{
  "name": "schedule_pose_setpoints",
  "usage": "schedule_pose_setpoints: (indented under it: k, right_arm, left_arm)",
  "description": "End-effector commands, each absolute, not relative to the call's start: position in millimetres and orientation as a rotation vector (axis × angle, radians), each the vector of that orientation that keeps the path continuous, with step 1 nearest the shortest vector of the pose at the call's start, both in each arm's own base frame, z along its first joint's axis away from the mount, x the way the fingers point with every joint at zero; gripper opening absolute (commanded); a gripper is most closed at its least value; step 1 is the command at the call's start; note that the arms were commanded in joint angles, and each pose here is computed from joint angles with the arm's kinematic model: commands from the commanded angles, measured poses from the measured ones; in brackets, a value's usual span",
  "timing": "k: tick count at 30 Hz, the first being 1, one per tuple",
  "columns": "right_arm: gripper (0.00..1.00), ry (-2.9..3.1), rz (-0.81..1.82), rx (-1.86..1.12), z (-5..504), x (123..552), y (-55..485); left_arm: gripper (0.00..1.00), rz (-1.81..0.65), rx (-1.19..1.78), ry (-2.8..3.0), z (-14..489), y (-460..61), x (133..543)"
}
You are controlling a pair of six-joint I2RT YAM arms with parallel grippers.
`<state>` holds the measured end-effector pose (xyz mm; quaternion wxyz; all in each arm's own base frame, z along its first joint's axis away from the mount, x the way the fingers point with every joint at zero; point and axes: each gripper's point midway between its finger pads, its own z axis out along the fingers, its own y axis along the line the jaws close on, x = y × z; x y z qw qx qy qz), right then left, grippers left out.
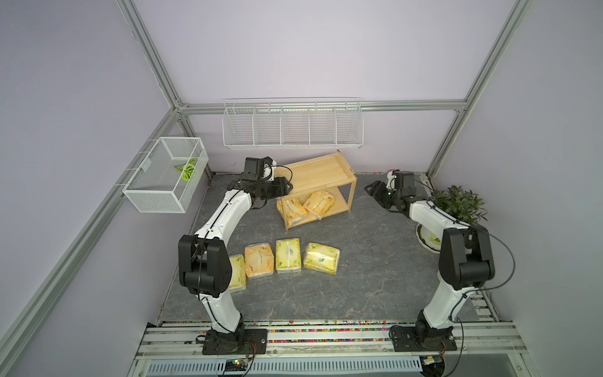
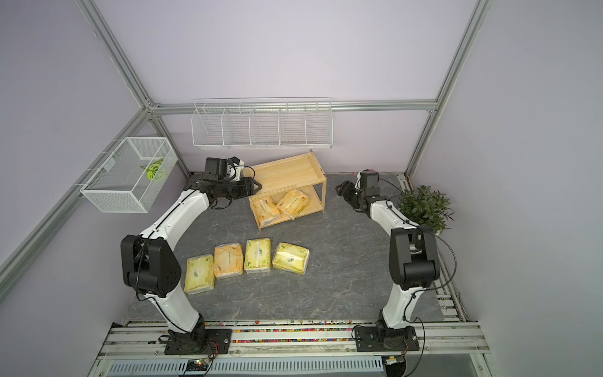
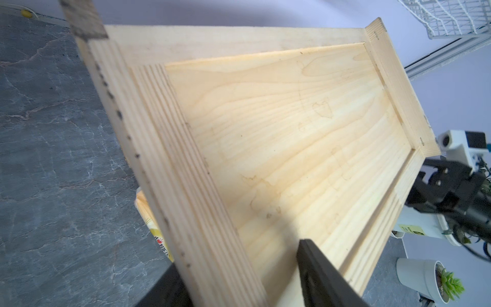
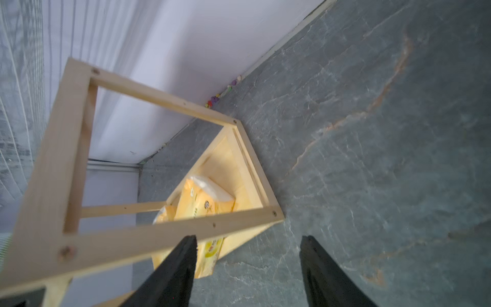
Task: Place the tissue boxes on the shelf by color
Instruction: Adjust the shelf at the center of the board.
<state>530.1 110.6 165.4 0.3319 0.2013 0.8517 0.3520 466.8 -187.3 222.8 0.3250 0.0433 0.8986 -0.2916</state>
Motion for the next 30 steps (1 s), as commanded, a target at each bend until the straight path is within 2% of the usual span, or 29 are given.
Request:
schedule_pose_setpoints:
  k: [1, 6, 11, 19, 30]
  right_arm:
    - [0.68, 2.317, 1.198, 0.536, 152.4, 545.5, 133.5]
    - [0.68, 2.360, 1.497, 0.455, 152.7, 577.7, 163.8]
    - [0.68, 2.367, 1.586, 0.420, 151.2, 584.0, 176.7]
    - [0.66, 2.364, 1.656, 0.237, 159.0, 552.5, 200.8]
    - [0.62, 2.314, 1.732, 0.145, 166.6, 498.8, 207.5]
  left_arm:
    - [0.62, -0.763, 0.163, 2.406, 215.5, -194.7, 457.3]
    - [0.62, -0.767, 0.176, 2.409, 216.0, -196.0, 456.5]
    - [0.62, -0.772, 0.178, 2.411, 215.7, -197.1, 457.3]
    - [0.62, -0.778, 0.187, 2.418, 213.4, -201.0, 458.2]
    - [0.65, -0.779, 0.220, 2.435, 208.3, -210.4, 456.4]
